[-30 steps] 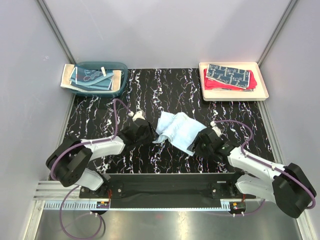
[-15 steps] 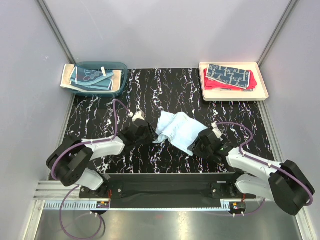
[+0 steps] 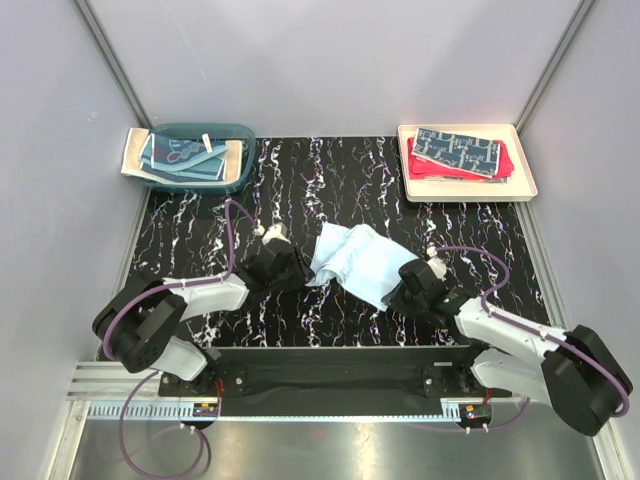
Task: Fold and stack the towels
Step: Flatten out the crumpled towel
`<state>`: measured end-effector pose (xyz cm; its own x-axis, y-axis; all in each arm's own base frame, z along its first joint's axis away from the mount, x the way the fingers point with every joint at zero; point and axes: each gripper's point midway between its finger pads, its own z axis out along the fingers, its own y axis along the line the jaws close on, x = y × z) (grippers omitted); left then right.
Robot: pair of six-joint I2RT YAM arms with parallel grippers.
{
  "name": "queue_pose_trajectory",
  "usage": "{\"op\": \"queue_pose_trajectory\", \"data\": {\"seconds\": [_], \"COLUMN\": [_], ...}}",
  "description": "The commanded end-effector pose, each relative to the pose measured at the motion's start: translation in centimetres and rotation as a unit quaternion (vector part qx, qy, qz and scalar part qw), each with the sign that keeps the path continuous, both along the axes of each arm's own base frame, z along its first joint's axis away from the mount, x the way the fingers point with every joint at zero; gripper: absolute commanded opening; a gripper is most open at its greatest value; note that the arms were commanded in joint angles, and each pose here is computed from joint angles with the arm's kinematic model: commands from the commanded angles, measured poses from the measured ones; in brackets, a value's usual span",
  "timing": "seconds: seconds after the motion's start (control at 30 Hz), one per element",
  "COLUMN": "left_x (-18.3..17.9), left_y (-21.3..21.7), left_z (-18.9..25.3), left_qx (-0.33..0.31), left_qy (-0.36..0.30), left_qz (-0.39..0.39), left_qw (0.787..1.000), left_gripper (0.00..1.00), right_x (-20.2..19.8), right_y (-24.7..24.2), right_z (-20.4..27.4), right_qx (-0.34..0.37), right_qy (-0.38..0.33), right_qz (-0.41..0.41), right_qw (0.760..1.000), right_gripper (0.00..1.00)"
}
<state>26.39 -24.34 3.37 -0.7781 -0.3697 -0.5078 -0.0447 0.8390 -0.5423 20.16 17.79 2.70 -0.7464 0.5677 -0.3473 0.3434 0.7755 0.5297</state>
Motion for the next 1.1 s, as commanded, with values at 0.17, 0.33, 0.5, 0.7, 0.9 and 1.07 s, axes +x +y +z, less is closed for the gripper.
{"op": "queue_pose_trajectory", "data": {"seconds": [0.17,0.33,0.5,0.7,0.9,1.07], "left_x": [0.9,1.1,1.4,2.2,2.7,1.5], "left_y": [-0.6,-1.0,-1.0,-0.5,1.5,3.2], "left_z": [0.9,0.7,1.2,3.1,9.2,17.1], "left_qx": [-0.018,-0.019,-0.021,-0.01,0.014,0.024], "left_qy": [-0.02,-0.019,-0.024,-0.043,-0.103,-0.182], "left_qz": [-0.006,-0.009,-0.009,-0.004,0.012,0.007], "left_qw": [1.0,1.0,0.999,0.999,0.994,0.983], "left_gripper": [0.33,0.21,0.06,0.0,0.0,0.0], "right_x": [0.6,0.4,0.4,1.1,3.1,4.8], "right_y": [-1.6,-2.0,-2.1,-2.6,-3.3,-3.1], "right_z": [3.0,3.0,3.5,5.6,12.8,19.7], "right_qx": [-0.015,-0.019,-0.022,-0.035,-0.071,-0.12], "right_qy": [-0.044,-0.045,-0.05,-0.074,-0.151,-0.212], "right_qz": [-0.028,-0.029,-0.028,-0.03,-0.015,0.035], "right_qw": [0.999,0.998,0.998,0.996,0.986,0.969], "right_gripper": [0.1,0.1,0.1,0.09,0.07,0.01]}}
